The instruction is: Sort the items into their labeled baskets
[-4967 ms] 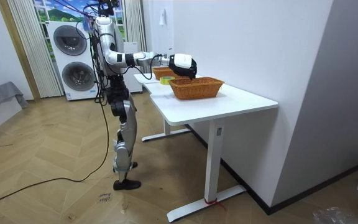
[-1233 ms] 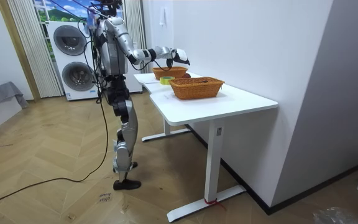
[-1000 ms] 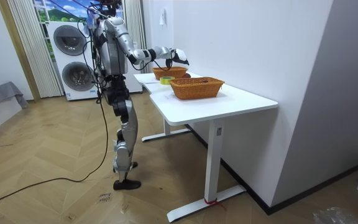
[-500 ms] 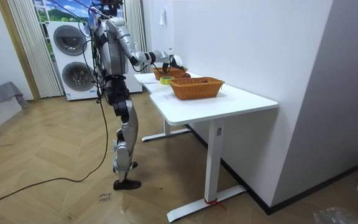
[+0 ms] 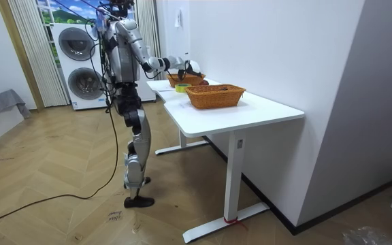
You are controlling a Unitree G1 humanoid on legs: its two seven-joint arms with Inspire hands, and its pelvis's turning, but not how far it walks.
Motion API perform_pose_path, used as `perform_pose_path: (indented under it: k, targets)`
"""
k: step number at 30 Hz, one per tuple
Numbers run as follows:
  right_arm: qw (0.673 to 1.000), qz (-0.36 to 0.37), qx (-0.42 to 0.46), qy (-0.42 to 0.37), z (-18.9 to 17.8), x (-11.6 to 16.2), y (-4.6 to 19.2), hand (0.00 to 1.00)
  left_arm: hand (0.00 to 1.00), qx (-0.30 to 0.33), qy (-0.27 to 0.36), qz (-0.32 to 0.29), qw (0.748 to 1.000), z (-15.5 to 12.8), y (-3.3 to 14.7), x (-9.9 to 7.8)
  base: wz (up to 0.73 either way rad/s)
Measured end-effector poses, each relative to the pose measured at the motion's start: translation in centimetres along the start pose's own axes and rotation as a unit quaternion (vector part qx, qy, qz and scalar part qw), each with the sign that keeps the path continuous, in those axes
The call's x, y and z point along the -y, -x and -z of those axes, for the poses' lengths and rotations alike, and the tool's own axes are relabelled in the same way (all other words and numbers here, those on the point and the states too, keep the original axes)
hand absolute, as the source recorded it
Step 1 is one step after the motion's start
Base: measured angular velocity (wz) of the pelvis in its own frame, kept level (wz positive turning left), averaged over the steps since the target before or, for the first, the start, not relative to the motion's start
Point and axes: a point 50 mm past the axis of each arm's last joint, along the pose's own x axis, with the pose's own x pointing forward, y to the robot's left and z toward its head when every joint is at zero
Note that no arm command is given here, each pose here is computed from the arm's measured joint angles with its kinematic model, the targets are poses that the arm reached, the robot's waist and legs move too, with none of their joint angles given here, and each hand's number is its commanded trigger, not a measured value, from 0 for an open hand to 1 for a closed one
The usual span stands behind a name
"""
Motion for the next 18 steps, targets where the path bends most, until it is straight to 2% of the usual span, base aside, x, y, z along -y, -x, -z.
perform_pose_path:
  k: [18]
  targets:
    - [1.000,0.004,-0.008,-0.003,0.31,-0.05,-0.20,0.00,0.00,0.006,0.006,0.010,1.000,-0.31,0.20,0.50,0.00]
